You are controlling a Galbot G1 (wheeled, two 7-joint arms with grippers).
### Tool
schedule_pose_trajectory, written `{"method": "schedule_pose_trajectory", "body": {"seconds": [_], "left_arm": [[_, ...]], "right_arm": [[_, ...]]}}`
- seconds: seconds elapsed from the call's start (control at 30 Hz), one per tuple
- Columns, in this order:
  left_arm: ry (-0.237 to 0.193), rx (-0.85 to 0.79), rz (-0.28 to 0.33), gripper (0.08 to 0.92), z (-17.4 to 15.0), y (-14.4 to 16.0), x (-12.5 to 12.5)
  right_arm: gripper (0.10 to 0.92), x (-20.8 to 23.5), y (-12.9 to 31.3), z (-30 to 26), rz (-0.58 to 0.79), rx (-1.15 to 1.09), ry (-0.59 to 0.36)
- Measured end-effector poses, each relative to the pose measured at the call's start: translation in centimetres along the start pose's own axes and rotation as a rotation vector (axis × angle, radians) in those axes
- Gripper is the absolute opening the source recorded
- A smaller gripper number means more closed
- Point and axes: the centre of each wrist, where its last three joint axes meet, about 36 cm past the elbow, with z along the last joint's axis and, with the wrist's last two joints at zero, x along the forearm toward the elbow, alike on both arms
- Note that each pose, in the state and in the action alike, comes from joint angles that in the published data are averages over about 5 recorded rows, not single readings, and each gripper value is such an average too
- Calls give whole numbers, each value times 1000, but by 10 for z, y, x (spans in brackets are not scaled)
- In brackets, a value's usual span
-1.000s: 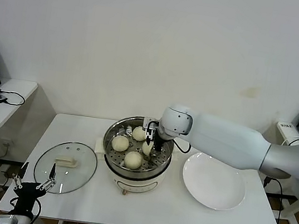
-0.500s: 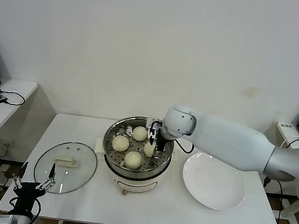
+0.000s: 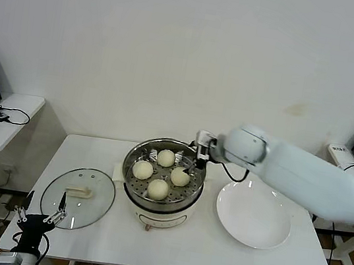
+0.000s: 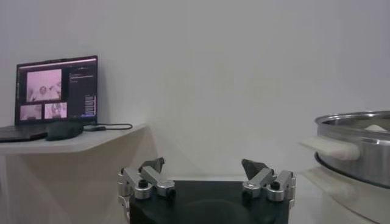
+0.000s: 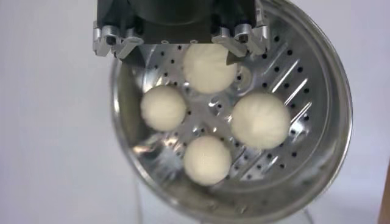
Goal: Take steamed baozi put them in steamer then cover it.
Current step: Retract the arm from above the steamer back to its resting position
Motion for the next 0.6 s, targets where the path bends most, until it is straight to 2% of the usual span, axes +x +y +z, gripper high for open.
{"method": "schedule_pose_trajectory", "body": {"seconds": [0.37, 0.6], "left_arm": [[18, -49, -13, 823, 9, -1, -4], [0, -215, 7, 823, 17, 6, -13]], "right_arm": [[823, 8, 73, 91, 377, -276, -354], [823, 15, 127, 137, 567, -422, -515]]}}
